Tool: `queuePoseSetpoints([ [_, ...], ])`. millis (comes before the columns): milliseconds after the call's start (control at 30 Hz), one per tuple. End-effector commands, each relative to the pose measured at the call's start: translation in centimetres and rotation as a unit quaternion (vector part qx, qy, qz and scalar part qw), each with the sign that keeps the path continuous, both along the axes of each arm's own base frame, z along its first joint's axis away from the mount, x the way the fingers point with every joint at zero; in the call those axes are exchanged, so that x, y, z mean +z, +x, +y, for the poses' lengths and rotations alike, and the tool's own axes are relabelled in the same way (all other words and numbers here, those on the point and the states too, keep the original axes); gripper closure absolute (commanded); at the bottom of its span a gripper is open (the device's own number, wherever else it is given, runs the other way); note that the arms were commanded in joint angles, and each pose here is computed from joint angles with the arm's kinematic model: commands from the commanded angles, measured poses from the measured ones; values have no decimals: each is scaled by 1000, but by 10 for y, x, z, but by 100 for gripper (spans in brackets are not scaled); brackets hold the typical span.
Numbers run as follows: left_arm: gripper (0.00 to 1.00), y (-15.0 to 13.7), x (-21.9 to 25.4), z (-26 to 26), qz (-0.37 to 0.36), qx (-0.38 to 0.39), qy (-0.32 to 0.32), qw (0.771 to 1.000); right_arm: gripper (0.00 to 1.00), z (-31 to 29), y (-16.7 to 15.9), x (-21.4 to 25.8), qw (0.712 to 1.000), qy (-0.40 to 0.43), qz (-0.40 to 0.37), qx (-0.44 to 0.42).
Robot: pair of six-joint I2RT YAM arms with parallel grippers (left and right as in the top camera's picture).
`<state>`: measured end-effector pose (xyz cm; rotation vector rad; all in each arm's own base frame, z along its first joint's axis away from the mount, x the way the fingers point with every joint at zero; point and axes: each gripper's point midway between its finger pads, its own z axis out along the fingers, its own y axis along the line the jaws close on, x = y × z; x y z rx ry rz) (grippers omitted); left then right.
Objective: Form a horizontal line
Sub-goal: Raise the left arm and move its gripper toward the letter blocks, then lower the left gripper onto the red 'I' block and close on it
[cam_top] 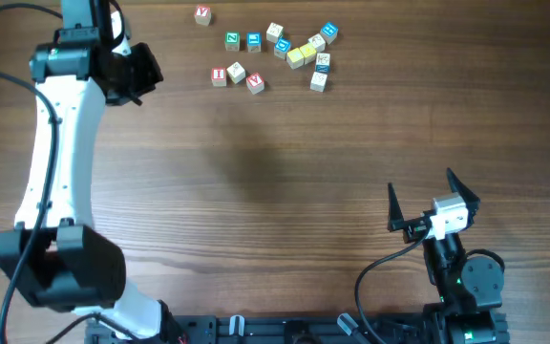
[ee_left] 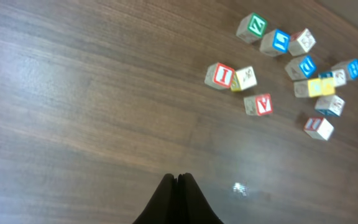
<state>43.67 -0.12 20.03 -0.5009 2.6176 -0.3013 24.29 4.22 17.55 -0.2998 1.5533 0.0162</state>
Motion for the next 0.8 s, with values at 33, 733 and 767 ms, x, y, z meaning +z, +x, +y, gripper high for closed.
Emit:
queuePoseSetpoints([
  [33,96,19,-24,0,10,4,5,1000,0,-4,0,0,1000,-1,-3,-9],
  [733,54,62,-132,-47,51,-46,43,997,0,-4,0,0,1000,-1,-3,-10],
  [767,46,67,-137,-51,44,-48,59,996,0,-4,0,0,1000,-1,-3,-10],
])
